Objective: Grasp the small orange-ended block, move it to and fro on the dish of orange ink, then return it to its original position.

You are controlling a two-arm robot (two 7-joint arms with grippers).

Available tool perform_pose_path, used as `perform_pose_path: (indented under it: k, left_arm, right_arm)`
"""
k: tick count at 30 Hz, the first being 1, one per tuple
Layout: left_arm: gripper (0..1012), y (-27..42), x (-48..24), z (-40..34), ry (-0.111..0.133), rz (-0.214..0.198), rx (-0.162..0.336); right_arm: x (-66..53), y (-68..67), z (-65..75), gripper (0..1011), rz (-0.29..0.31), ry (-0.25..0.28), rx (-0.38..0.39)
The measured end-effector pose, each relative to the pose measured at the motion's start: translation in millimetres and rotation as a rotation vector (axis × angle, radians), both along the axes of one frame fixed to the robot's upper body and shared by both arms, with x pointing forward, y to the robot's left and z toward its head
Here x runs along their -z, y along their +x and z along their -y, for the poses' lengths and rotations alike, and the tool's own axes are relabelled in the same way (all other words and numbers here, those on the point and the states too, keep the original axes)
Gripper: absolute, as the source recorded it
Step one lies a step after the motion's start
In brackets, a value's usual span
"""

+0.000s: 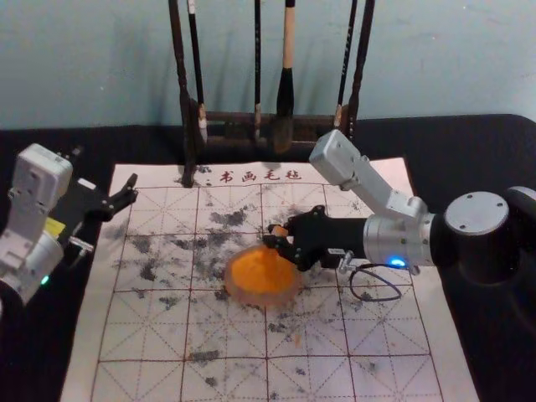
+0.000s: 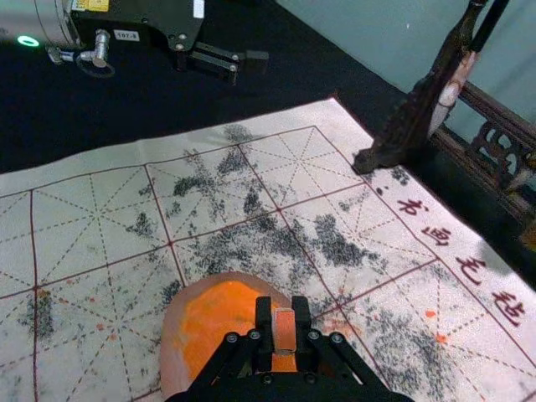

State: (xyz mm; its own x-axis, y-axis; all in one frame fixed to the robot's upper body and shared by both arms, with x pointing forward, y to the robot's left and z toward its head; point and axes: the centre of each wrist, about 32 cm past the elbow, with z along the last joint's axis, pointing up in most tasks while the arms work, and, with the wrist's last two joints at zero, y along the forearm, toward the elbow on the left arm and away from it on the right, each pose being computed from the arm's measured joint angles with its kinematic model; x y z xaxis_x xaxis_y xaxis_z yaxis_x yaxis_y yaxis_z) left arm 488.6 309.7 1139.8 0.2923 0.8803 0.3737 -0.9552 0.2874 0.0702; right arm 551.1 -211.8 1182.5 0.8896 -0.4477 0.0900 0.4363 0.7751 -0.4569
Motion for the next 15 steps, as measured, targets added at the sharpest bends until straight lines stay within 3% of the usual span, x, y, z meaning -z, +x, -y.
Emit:
perform_pose_path:
  k: [15]
  left_arm:
    - [1001,0.0,0.0,0.0,0.0,0.0,0.0]
  right_arm:
    - [-2.9,-9.4,5.7,109,-0.004,0.009,-0.009]
